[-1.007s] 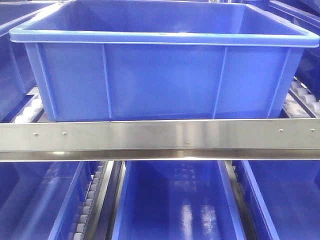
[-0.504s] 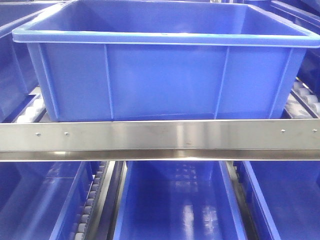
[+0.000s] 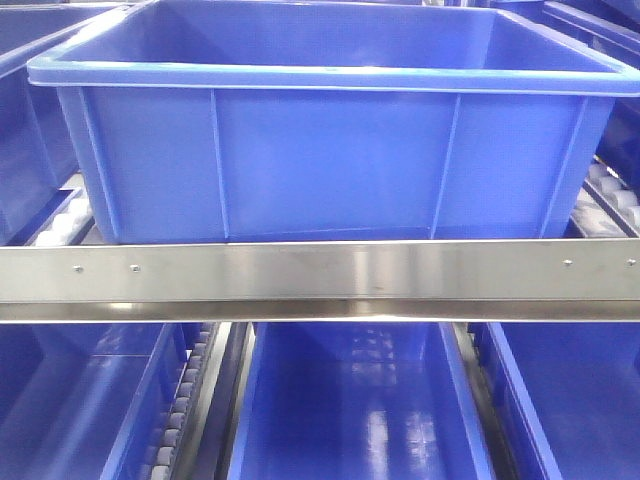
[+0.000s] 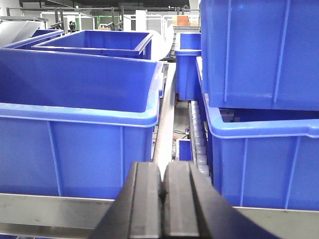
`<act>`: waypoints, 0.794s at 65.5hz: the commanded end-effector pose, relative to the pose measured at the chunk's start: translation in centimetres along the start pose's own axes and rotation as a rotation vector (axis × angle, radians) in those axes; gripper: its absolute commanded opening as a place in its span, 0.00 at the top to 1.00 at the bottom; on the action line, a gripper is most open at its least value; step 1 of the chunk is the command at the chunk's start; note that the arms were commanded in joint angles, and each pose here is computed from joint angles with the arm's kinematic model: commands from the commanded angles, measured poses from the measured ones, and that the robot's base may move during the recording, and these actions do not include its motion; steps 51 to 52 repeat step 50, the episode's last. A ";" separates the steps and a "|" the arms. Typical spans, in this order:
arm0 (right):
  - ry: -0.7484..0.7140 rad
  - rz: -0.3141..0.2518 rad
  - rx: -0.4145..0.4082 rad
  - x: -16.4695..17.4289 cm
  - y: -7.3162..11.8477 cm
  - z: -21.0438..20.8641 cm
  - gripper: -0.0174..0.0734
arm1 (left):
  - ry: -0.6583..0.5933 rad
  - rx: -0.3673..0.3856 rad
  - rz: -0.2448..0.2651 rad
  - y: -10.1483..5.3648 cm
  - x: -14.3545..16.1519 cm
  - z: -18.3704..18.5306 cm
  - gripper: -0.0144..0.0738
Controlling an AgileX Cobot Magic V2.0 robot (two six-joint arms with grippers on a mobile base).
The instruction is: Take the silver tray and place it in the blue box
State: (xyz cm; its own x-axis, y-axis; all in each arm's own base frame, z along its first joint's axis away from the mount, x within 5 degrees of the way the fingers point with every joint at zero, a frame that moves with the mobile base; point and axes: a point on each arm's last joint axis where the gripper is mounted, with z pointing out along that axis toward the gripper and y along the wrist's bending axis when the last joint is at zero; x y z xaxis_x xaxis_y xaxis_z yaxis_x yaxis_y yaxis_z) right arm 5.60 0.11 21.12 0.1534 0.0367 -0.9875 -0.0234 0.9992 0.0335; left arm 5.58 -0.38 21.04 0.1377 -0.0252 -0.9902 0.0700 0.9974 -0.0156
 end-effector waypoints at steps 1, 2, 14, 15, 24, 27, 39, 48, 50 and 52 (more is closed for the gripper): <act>-0.102 -0.011 0.001 -0.8 0.0 -0.2 0.75 | -0.111 0.007 -0.004 0.0 -1.0 -0.2 0.95; -0.102 -0.011 0.001 -0.8 0.0 -0.2 0.75 | -0.112 0.007 -0.004 0.0 -1.0 -0.2 0.95; -0.102 -0.011 0.001 -0.8 0.0 -0.2 0.75 | -0.112 0.007 -0.004 0.0 -1.0 -0.2 0.95; -0.102 -0.011 0.001 -0.8 0.0 -0.2 0.75 | -0.112 0.007 -0.004 0.0 -1.0 -0.2 0.95; -0.102 -0.011 0.001 -0.8 0.0 -0.2 0.75 | -0.112 0.007 -0.004 0.0 -1.0 -0.2 0.95; -0.102 -0.011 0.001 -0.8 0.0 -0.2 0.75 | -0.112 0.007 -0.004 0.0 -1.0 -0.2 0.95; -0.102 -0.011 0.001 -0.8 0.0 -0.2 0.75 | -0.112 0.007 -0.004 0.0 -1.0 -0.2 0.95; -0.102 -0.011 0.001 -0.8 0.0 -0.2 0.75 | -0.112 0.007 -0.004 0.0 -1.0 -0.2 0.95; -0.102 -0.011 0.001 -0.8 0.0 -0.2 0.75 | -0.112 0.007 -0.004 0.0 -1.0 -0.2 0.95; -0.102 -0.011 0.001 -0.8 0.0 -0.2 0.75 | -0.112 0.007 -0.004 0.0 -1.0 -0.2 0.95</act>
